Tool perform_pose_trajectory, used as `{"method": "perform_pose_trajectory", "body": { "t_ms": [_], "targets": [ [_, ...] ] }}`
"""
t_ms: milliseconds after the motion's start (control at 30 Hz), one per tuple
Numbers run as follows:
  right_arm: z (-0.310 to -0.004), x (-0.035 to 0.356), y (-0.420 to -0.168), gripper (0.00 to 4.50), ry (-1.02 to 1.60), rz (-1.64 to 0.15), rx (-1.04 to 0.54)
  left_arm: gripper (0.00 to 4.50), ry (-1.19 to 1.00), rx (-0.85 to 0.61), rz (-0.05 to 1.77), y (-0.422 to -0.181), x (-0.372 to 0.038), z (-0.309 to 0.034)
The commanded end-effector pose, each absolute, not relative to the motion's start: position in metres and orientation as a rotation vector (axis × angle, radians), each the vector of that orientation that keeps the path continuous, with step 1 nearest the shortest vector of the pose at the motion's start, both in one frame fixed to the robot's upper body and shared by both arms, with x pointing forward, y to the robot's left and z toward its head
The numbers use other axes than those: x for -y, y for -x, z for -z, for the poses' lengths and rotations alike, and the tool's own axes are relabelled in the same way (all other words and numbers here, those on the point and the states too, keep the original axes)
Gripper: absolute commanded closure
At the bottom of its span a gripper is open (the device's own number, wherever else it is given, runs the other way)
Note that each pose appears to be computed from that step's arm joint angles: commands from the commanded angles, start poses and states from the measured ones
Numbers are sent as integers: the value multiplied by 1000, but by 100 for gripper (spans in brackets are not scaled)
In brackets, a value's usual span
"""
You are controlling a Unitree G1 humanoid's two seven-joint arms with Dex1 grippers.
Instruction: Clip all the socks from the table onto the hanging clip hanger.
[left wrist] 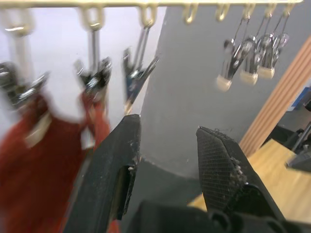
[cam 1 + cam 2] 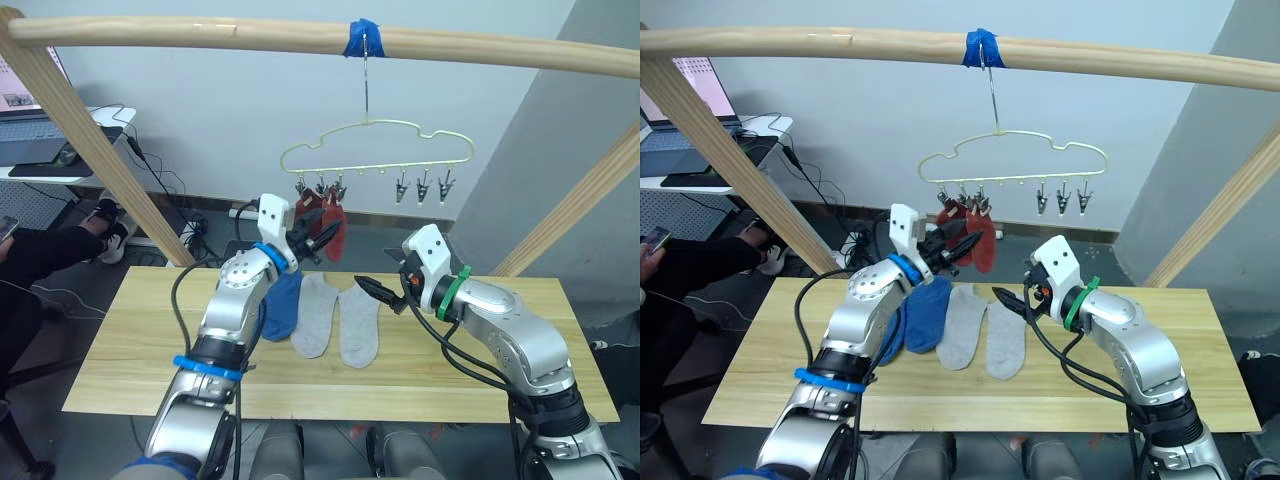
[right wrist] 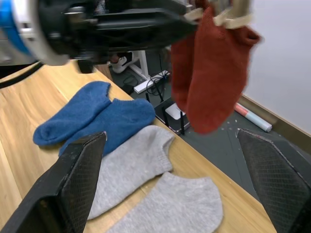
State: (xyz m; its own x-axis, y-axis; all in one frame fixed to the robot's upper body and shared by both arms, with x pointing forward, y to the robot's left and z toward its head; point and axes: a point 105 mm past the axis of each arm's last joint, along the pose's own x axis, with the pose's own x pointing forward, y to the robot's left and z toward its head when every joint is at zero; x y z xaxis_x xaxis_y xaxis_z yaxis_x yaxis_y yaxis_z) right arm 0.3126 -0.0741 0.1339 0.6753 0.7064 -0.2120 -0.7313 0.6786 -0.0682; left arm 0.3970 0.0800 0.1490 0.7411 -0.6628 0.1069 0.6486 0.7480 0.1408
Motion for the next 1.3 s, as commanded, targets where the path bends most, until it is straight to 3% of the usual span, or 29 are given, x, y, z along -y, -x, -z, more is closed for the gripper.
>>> {"method": "perform_pose_trajectory", "body": {
  "t_ms": [33, 200, 1300],
  "targets": [
    [-150, 70, -313, 0, 166, -820, -110, 243, -111, 217, 700, -407, -75, -162],
    [-155, 72, -314, 0, 172, -811, -99, 243, -108, 237, 654, -417, -77, -166],
    [-190, 61, -311, 0, 164, -834, 4, 243, -91, 313, 624, -421, -74, -181]
  ]
}}
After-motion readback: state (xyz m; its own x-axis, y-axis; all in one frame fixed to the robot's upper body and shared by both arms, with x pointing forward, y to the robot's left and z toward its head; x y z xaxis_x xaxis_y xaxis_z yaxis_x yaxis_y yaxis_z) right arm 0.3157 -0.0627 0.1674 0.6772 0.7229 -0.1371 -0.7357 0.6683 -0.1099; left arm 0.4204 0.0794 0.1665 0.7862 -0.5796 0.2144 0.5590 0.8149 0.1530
